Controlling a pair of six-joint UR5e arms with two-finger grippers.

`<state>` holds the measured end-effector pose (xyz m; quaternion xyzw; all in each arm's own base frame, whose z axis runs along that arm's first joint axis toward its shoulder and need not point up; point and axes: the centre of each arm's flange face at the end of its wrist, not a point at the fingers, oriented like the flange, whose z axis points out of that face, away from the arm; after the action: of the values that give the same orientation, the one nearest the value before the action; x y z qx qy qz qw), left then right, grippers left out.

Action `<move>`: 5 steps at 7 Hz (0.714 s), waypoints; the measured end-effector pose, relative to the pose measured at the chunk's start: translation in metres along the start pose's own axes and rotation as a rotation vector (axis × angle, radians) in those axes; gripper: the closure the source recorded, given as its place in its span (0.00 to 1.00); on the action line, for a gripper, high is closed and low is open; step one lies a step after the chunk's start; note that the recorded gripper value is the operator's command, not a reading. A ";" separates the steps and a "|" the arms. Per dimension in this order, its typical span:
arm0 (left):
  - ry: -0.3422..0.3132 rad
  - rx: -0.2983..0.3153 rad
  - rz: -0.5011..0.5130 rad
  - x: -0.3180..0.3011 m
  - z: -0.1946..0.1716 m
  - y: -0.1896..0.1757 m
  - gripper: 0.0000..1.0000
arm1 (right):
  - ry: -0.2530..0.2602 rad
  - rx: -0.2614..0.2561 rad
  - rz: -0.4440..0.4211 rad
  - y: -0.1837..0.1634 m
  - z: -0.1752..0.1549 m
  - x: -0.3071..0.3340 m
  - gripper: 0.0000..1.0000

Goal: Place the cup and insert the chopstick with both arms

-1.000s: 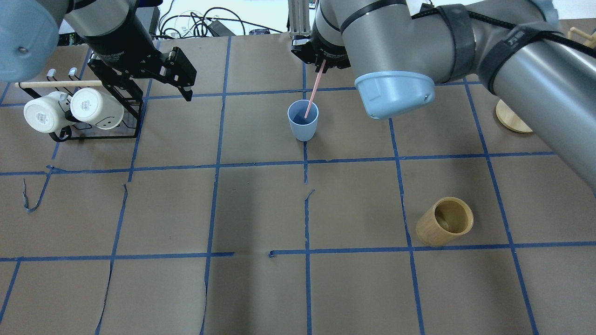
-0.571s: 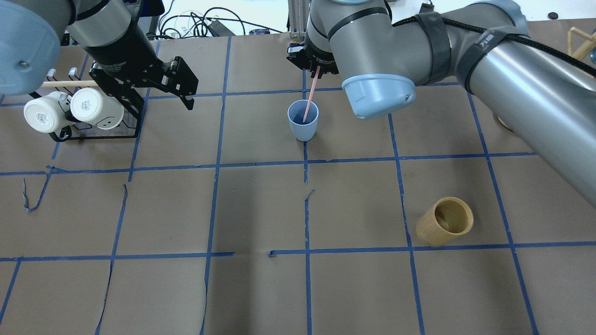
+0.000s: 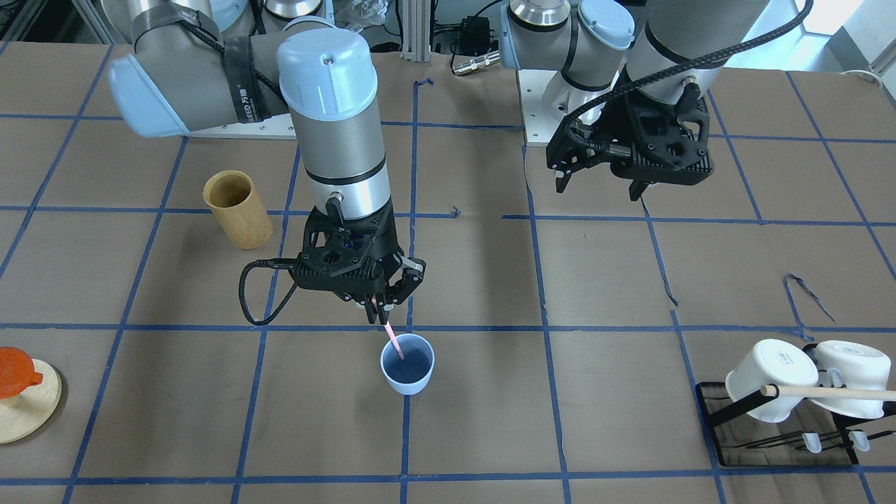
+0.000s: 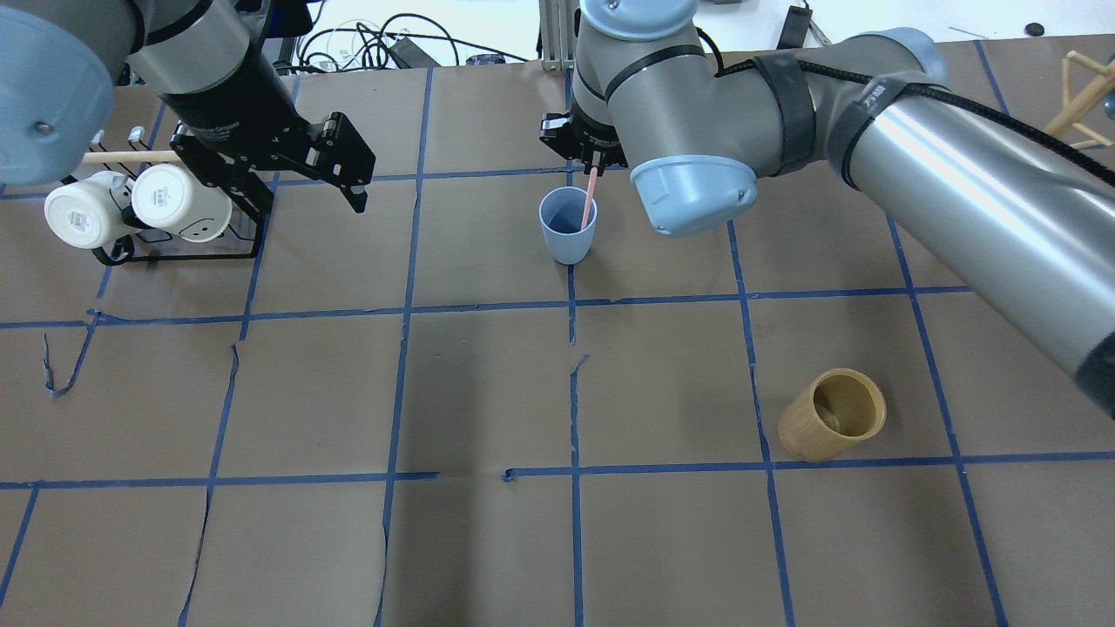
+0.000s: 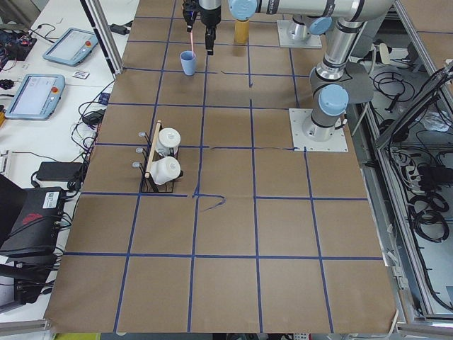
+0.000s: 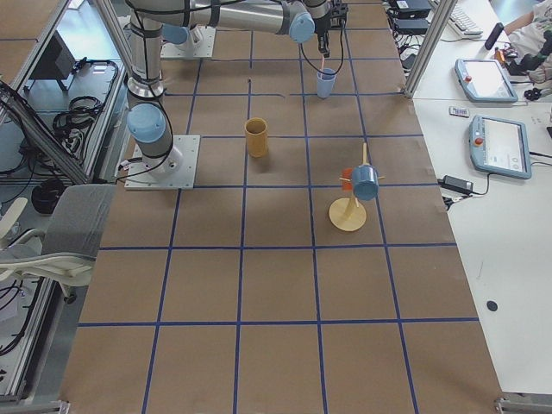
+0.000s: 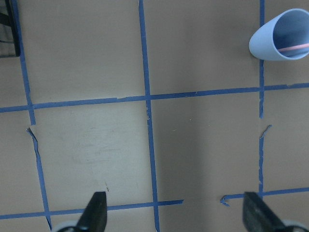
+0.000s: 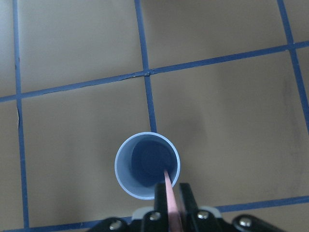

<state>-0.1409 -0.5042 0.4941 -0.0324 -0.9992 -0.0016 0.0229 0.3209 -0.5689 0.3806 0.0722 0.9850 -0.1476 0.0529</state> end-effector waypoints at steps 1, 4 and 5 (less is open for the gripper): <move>-0.001 0.003 0.000 0.000 -0.001 0.001 0.00 | -0.001 0.000 0.003 0.000 0.000 0.000 0.36; -0.003 0.006 0.001 0.000 -0.002 0.001 0.00 | -0.025 0.042 0.006 -0.020 -0.029 -0.005 0.25; -0.003 0.006 0.001 0.000 -0.003 0.001 0.00 | -0.020 0.040 0.003 -0.028 -0.045 -0.005 0.24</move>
<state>-0.1408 -0.5030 0.4967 -0.0326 -0.9992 0.0015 0.0215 0.3173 -0.5825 0.4316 0.0734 0.9811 -0.1678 0.0618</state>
